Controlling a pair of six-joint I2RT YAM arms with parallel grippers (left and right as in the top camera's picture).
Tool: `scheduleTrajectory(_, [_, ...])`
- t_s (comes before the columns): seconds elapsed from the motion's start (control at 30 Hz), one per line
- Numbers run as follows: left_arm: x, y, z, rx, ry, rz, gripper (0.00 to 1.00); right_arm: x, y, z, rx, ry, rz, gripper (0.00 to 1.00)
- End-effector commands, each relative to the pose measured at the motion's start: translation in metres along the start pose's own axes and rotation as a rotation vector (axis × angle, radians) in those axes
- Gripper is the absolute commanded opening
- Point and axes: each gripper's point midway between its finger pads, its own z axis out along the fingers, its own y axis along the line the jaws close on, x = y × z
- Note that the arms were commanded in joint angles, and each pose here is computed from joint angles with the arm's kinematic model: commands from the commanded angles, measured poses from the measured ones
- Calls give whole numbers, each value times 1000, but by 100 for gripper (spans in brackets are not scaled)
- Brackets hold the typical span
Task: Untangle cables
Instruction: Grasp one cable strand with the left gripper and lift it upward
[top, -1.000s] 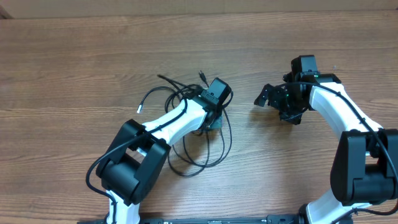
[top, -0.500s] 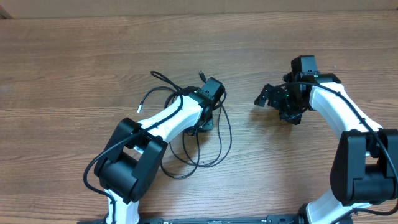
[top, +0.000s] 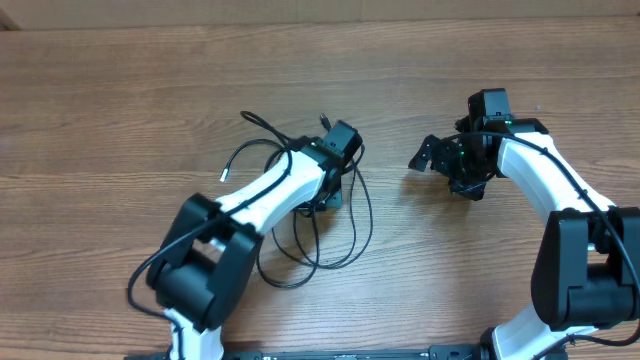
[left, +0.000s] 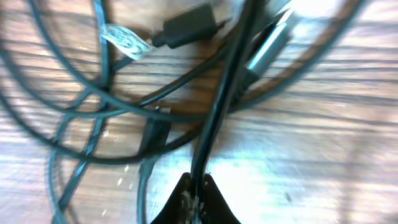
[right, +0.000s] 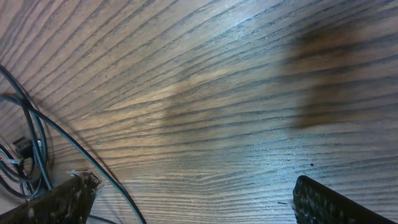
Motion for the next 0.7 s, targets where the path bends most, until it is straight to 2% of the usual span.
scheduleTrajectory(0.0, [-37,-13,-89,161,-198,-34,4,-6,4,-9,-7,-31,-12,100])
scheduleTrajectory(0.1, [-47,-11,-139,237,-309,-43,4,-6,4,-9,-7,-31,-12,100])
scheduleTrajectory(0.3, [-64,-1,-258,432,-629,-19,4,-6,4,-9,-6,-31,-12,100])
scheduleTrajectory(0.5, [-70,24,-381,638,-989,-101,4,-6,4,-9,-6,-31,-12,100])
scheduleTrajectory(0.6, [-64,39,-425,708,-1121,-124,4,-6,4,-9,-7,-31,-12,100])
scheduleTrajectory(0.67, [-59,45,-437,726,-1148,-130,4,-6,4,-9,-6,-31,-12,100])
